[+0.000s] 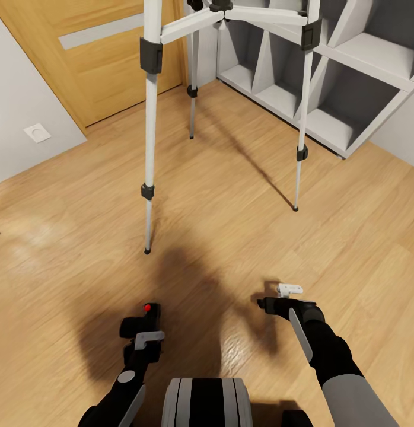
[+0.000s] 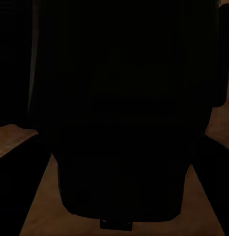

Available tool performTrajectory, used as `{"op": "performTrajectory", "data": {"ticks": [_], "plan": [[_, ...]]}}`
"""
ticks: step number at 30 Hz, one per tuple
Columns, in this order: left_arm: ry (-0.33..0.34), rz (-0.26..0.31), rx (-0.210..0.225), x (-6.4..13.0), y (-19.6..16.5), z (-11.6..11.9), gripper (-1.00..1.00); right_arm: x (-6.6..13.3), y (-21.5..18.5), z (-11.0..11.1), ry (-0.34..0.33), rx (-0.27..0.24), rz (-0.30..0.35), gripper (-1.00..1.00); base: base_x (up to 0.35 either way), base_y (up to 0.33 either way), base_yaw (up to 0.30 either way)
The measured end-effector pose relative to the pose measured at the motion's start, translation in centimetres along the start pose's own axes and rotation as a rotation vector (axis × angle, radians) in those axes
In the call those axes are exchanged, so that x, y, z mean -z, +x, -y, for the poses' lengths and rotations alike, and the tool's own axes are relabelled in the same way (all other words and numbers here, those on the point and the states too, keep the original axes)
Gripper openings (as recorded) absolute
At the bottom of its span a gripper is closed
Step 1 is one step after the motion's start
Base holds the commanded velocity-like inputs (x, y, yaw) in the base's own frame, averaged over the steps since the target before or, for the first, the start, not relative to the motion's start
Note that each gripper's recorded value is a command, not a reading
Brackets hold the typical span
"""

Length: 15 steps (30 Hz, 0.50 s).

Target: Attach the digital camera to the camera tripod in the bedroom.

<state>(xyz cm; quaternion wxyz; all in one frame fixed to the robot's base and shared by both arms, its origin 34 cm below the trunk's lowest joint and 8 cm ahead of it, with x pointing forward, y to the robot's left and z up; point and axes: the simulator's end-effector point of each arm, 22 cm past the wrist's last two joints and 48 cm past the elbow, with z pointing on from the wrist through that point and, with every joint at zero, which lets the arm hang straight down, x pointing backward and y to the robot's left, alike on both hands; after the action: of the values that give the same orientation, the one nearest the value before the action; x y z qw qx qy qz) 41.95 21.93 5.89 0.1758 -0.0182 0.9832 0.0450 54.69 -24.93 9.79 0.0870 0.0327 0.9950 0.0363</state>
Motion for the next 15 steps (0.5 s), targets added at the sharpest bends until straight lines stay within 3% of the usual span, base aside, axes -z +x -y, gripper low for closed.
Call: {"op": "performTrajectory", "data": {"ticks": [10, 15], "plan": [[0.0, 0.003, 0.005, 0.0, -0.1, 0.0, -1.0, 0.0, 0.0, 0.0, 0.0, -0.002, 0.0, 1.0, 0.0, 0.0, 0.0], [0.005, 0.068, 0.026, 0.3, -3.4, 0.6, -1.0, 0.1, -0.1, 0.1, -0.002, -0.004, 0.003, 1.0, 0.0, 0.0, 0.0]]}}
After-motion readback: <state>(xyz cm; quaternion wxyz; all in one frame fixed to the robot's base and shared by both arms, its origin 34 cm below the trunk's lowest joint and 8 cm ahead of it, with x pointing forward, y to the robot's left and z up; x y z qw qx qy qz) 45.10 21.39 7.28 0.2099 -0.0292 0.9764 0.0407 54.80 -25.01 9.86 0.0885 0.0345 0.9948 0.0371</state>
